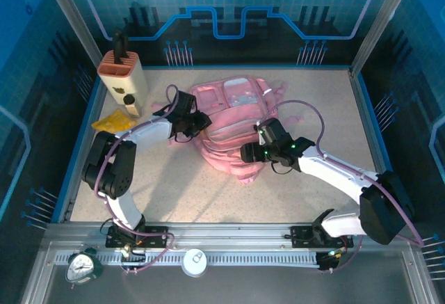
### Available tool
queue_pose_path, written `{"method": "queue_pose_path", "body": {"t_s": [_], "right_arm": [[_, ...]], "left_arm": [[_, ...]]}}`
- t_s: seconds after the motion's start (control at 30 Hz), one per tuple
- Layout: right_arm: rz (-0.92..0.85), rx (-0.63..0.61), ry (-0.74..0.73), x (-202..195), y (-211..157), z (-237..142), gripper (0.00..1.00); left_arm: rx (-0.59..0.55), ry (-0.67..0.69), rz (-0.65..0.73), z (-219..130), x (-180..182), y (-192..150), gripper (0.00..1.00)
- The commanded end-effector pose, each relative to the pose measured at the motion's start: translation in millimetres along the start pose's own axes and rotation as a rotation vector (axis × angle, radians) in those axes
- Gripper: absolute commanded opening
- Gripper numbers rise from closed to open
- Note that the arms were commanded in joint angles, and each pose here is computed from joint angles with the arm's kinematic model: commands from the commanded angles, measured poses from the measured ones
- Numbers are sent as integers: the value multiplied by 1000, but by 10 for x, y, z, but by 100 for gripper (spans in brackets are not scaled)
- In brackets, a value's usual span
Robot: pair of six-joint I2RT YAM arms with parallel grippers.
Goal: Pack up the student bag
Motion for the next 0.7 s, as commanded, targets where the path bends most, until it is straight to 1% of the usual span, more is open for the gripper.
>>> {"method": "queue_pose_path", "body": {"t_s": [0.0, 0.1, 0.2, 0.27, 0.33, 0.53, 0.67], "right_arm": [[53, 15, -68, 25, 52, -128, 79], [90, 2, -60, 147, 91, -172, 79], [129, -14, 10, 286, 175, -175, 79], [147, -20, 27, 359, 237, -188, 80], [160, -11, 14, 399, 255, -190, 81], [221, -26, -81, 331, 149, -352, 82], [254, -43, -108, 382, -17, -402, 74]], "left_arm": [[21, -30, 23, -21, -167, -82, 19], [29, -46, 21, -58, -222, -128, 9], [21, -59, 32, -135, -285, -221, 0], [27, -60, 15, -172, -295, -323, 0], [50, -96, -4, -207, -330, -456, 0], [97, -199, -85, -268, -455, -934, 0], [132, -201, -140, -201, -522, -1182, 0]]}}
Point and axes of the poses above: each hand's point on the last joint's axis, 136 mm out from that joint toward the fingers, its own z axis out along the fingers, its own x axis along the line the jaws close on, y = z × x, the point moved 9 cm from there along -z, back along the fingers, and after that the axes turned 14 degrees about -z, right-handed, at the moved point
